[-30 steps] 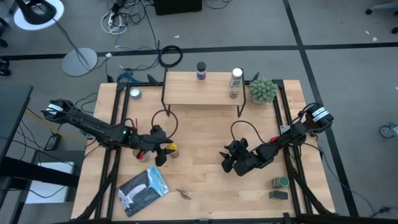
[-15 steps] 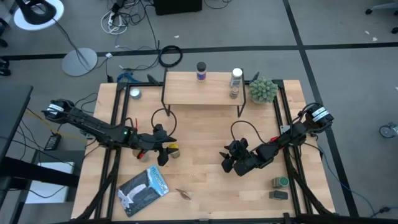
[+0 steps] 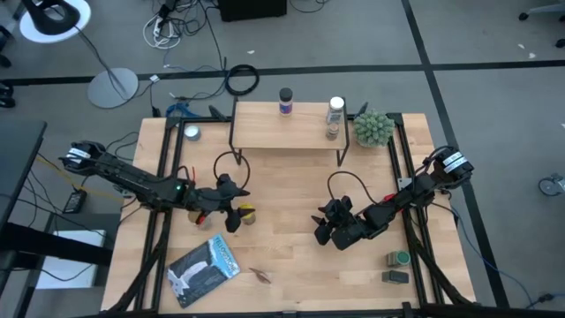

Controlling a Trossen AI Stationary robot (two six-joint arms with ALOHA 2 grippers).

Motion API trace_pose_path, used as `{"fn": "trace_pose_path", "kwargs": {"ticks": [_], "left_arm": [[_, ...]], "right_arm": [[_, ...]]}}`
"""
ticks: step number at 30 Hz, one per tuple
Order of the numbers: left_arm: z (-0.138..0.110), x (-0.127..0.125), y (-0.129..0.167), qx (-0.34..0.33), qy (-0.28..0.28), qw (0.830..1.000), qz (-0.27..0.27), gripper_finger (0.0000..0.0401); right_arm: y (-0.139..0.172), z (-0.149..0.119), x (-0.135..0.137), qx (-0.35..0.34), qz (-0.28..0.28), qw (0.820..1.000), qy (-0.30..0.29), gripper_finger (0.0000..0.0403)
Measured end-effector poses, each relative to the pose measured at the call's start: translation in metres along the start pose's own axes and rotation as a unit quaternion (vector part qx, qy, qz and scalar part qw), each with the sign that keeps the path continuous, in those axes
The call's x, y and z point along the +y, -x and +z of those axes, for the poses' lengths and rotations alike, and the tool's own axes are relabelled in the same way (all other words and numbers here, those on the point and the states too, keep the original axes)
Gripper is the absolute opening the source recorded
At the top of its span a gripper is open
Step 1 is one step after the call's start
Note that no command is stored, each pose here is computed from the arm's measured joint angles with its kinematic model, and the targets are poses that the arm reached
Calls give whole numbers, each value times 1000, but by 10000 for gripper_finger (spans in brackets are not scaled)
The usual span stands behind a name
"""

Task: Shelf spices
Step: Put the yellow seasoning bottle on the shelf aligned with the other black seasoning bottle

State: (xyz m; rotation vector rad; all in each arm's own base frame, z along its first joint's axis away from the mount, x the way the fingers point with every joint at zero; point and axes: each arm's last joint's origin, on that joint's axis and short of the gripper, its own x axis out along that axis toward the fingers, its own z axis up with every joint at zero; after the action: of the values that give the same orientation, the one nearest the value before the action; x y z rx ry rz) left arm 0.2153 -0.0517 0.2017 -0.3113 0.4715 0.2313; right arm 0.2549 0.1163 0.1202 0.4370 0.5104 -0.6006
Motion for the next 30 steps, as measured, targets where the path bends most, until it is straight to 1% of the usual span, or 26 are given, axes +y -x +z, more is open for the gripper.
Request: {"fn": "trace_pose_path", "kwargs": {"ticks": [4,7,10,16,24,27,30], "left_arm": [[5,-4,1,-21,17,999,-25,326],[6,-8,2,-27,15,998,-46,323],[3,-6,2,-17,6,999,-26,315],[-9,-1,-3,29,0,1000,6,301],[-24,-4,-22,77,7,997,-3,298],[-31,-4,-28,95,2,995,8,298],[-33,-3,-30,98,9,995,11,298]], "right_arm": [[0,0,0,0,0,1000,0,187],[0,0,0,0,0,1000,0,187],[0,0,0,0,0,1000,0,187],[0,0,0,0,0,1000,0,187],[0,0,0,0,1,1000,-1,187],[0,0,0,0,1,1000,-1,187],[0,0,0,2,2,1000,-1,187]]}}
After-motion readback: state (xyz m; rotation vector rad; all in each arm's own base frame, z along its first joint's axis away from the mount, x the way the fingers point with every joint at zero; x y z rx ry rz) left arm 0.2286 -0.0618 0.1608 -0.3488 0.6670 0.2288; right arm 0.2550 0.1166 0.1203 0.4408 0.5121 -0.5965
